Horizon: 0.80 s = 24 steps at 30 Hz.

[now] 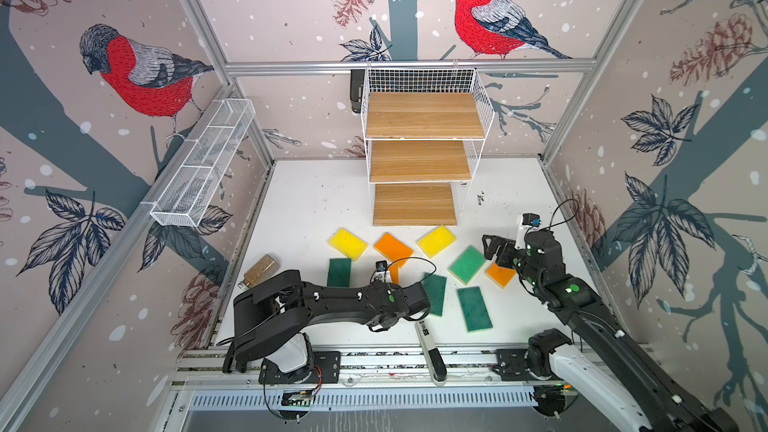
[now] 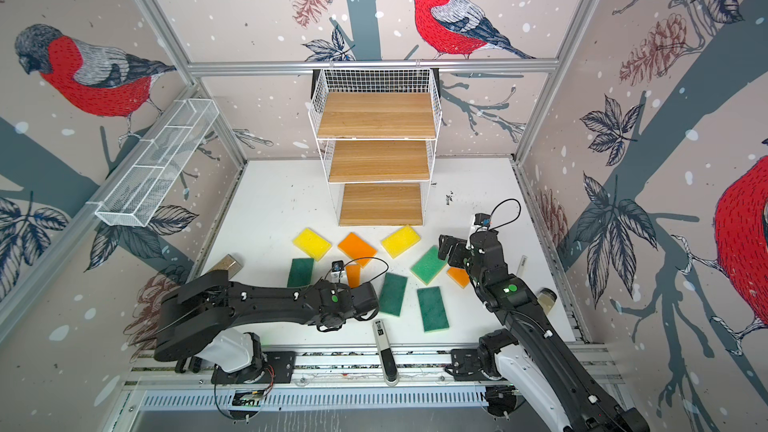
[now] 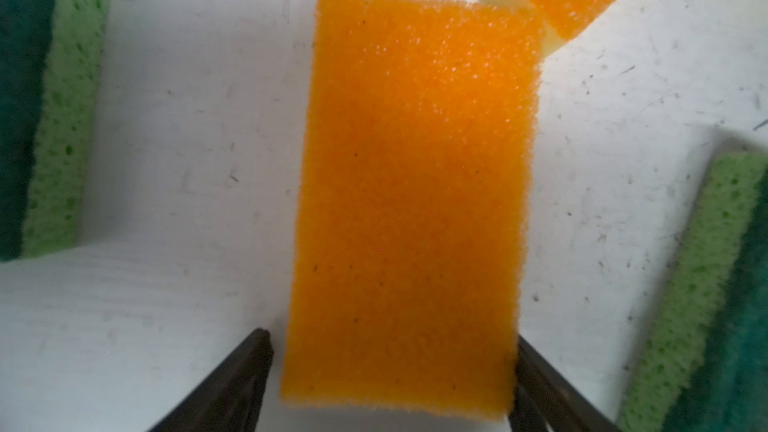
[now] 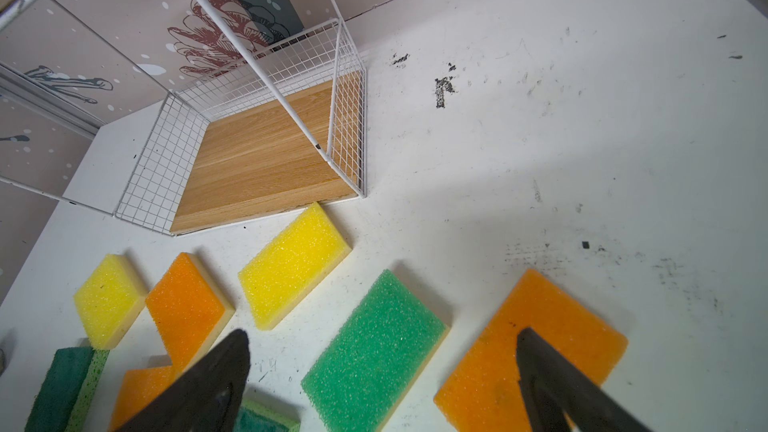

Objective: Place and organize the cleaning sponges onto the shelf
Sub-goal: 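Lower the left gripper and close it on the orange sponge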

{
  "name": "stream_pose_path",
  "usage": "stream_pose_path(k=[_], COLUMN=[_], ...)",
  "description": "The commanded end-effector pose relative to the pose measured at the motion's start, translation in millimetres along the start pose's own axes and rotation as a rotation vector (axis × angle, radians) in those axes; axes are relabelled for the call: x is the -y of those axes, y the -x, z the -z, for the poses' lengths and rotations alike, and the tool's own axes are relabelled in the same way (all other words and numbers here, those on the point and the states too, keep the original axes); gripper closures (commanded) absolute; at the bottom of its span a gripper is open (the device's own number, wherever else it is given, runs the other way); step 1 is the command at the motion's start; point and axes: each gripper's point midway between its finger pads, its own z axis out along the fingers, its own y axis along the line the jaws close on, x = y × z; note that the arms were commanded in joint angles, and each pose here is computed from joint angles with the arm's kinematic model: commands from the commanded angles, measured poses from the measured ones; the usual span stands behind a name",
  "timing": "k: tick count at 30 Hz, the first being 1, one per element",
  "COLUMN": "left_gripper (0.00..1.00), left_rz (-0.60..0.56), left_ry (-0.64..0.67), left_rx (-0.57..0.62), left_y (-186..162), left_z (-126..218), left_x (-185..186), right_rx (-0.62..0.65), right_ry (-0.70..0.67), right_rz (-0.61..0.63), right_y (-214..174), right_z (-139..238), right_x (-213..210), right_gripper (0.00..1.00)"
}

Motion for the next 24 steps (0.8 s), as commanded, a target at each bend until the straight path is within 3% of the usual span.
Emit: stream_pose_path(k=[1, 10, 24], left_gripper=[0.16, 0.17, 0.33], left_rz=[-0.046, -0.089, -0.063], left_ry=[-0.018, 0.024, -0.011], left_rx=[-0.005, -0.031, -0.027], left_y=[0.5, -5.4, -1.6], left_z=[-1.0, -8.6, 2.4], left_x=[9.5, 9.7, -14.9], right_rx=[0.016, 0.015, 0.016], right_ry=[0.011, 0.011, 0.017], right_rz=[-0.007, -0.006, -0.011], right_y=[3.6, 3.5, 4.8], right_z=[-0.6, -0.8, -0.1], right_x=[-2.6, -2.4, -4.1], right_gripper=[0.0, 0.01, 0.01])
